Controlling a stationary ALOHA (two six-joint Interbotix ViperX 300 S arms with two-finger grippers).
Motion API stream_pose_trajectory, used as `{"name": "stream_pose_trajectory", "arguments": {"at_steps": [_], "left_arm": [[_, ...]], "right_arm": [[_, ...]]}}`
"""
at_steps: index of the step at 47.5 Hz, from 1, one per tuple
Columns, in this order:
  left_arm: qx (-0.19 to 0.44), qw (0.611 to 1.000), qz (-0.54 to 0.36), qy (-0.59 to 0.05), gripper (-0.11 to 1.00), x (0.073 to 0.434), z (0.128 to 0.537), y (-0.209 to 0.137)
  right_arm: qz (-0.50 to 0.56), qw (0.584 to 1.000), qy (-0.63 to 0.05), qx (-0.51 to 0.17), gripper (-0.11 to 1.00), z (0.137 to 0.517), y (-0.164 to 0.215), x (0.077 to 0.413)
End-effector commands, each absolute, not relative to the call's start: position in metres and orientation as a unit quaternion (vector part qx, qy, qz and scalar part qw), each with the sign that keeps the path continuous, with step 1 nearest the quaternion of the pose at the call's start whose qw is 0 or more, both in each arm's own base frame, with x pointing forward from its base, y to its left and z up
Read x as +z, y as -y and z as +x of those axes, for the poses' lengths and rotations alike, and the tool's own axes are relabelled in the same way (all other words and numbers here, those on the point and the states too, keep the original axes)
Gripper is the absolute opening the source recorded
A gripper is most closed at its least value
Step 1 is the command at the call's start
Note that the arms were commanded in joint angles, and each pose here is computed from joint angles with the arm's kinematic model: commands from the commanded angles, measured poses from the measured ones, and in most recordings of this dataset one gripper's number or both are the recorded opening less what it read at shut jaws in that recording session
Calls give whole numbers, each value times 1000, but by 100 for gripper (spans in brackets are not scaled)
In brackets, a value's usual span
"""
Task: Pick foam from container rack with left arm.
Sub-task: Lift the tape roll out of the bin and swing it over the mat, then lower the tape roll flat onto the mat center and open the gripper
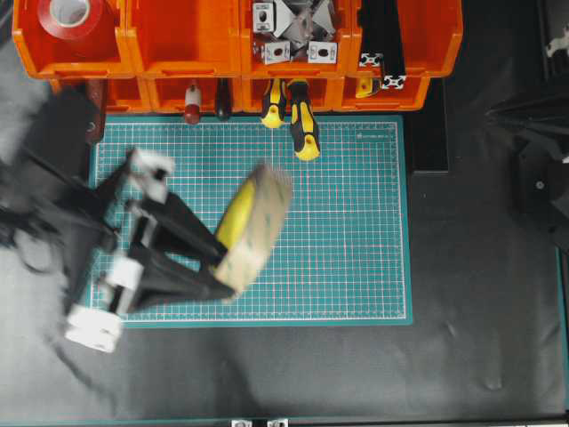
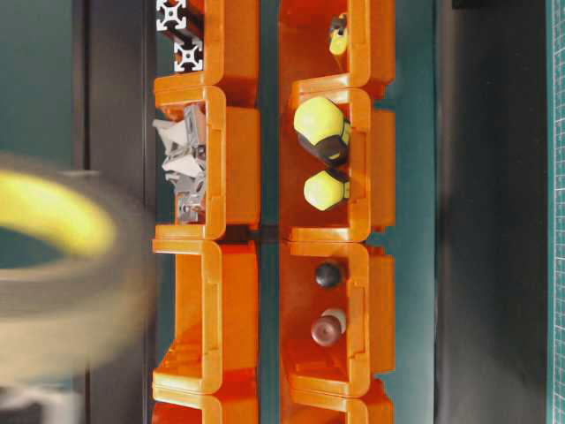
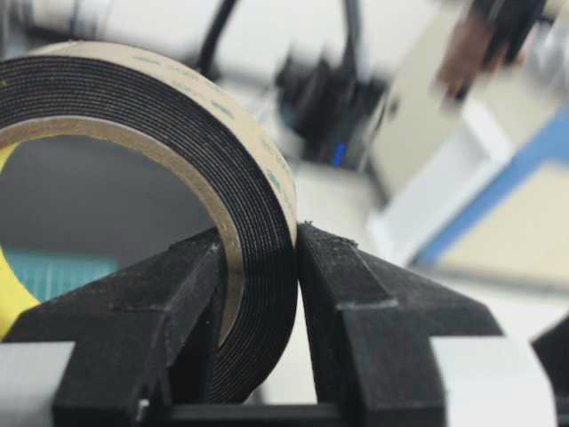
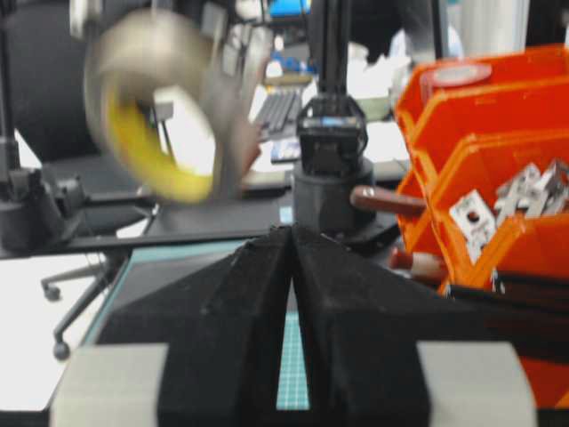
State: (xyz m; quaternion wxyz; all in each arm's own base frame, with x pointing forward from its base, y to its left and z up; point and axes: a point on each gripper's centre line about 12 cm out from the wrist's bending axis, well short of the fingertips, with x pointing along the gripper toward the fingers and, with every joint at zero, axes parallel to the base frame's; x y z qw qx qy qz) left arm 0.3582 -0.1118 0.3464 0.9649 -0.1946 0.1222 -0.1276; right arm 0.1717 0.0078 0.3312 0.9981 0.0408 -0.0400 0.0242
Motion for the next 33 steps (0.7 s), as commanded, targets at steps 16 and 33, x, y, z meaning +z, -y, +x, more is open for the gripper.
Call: {"name": "stream_pose_trajectory", "arguments": {"at_steps": [16, 33], "left_arm": [[-51, 921, -111, -369, 25, 267, 388, 107], [-36, 895, -58, -440, 25, 252, 399, 97]], "right_arm": [[46, 997, 57, 27, -1, 173, -9, 350], [46, 997, 58, 27, -1, 173, -9, 351]]}}
